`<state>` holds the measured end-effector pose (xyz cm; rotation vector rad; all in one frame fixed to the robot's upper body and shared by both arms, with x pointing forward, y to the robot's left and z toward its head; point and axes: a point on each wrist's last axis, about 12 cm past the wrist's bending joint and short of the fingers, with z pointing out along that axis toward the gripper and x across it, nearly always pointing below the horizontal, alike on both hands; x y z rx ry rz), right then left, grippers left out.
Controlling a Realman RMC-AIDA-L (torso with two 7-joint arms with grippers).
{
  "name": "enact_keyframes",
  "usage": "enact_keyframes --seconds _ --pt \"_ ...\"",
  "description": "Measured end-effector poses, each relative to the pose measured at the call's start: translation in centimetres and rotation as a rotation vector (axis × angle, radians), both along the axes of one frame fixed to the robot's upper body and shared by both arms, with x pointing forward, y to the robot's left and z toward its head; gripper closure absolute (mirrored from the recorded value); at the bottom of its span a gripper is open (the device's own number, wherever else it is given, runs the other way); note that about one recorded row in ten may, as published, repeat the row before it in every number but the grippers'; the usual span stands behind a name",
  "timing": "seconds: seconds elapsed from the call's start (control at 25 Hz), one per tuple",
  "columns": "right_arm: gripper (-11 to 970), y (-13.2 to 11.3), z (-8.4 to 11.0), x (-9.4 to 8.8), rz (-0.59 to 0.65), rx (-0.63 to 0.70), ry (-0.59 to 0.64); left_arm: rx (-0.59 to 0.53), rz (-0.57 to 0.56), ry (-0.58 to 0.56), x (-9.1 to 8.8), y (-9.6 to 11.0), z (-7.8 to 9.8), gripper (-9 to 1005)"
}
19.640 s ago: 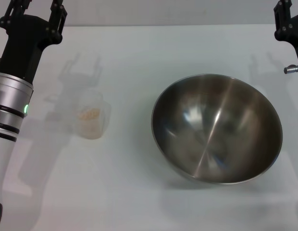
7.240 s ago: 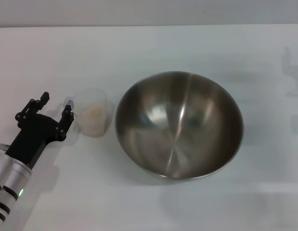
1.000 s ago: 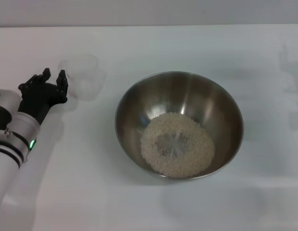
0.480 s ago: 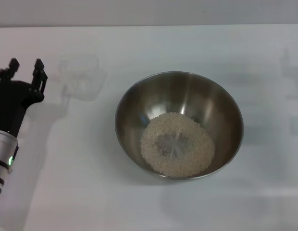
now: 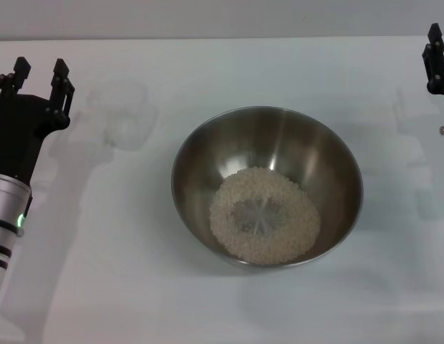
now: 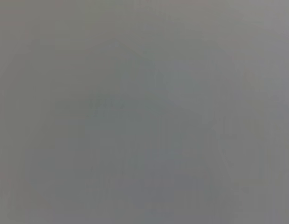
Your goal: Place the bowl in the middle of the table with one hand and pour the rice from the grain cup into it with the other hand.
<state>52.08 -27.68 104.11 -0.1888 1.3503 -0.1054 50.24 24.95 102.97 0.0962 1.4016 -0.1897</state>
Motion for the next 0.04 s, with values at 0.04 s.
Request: enact_keyframes --seconds 0.04 --pt "452 -0.02 -0.04 -0.02 -0.001 0.000 0.003 -0.001 0.000 -0.004 0.20 -0.04 0.13 442"
